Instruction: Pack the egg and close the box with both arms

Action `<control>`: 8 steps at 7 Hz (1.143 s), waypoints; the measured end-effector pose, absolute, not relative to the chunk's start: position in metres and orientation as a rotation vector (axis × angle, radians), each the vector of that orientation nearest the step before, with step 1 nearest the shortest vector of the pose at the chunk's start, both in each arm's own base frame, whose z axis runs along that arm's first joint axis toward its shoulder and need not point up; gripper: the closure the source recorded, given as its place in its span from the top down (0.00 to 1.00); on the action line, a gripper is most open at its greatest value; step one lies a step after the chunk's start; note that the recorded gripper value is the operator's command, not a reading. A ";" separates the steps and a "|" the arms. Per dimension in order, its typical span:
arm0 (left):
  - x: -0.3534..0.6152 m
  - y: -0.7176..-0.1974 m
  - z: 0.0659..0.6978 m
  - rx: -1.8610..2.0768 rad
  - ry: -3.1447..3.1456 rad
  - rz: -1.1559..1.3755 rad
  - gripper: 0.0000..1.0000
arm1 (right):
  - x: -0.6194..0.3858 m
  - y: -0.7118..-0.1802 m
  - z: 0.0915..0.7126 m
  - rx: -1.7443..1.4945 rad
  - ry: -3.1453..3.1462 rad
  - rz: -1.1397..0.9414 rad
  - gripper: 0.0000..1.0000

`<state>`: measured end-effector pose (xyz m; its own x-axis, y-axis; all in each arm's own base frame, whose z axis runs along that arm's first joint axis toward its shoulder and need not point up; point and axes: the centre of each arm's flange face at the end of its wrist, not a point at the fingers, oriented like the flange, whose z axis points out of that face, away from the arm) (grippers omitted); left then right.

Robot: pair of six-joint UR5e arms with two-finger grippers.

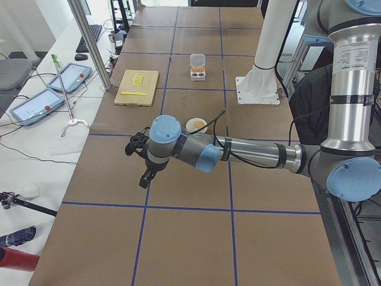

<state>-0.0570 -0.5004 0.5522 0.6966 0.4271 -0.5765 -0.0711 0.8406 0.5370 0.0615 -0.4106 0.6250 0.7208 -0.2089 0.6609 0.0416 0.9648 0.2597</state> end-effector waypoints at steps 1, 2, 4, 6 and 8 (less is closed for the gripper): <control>-0.057 -0.507 0.533 0.633 0.740 0.340 1.00 | 0.062 -0.418 0.616 0.295 -0.749 -0.162 1.00; -0.056 -0.510 0.522 0.742 0.728 0.380 1.00 | 0.062 -0.425 0.610 0.326 -0.749 -0.173 1.00; -0.055 -0.518 0.510 0.828 0.746 0.359 1.00 | 0.061 -0.431 0.606 0.342 -0.756 -0.178 1.00; -0.022 -0.525 0.487 0.860 0.806 0.370 1.00 | 0.060 -0.442 0.593 0.360 -0.775 -0.170 1.00; 0.057 -0.530 0.460 0.753 0.948 0.293 1.00 | 0.059 -0.447 0.588 0.362 -0.782 -0.155 1.00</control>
<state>0.0565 -0.5300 0.4604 0.5683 0.5363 -0.6240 0.0899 0.7134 0.6949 0.0594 -0.4466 0.5878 0.7021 -0.2689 0.6594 0.0037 0.9274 0.3742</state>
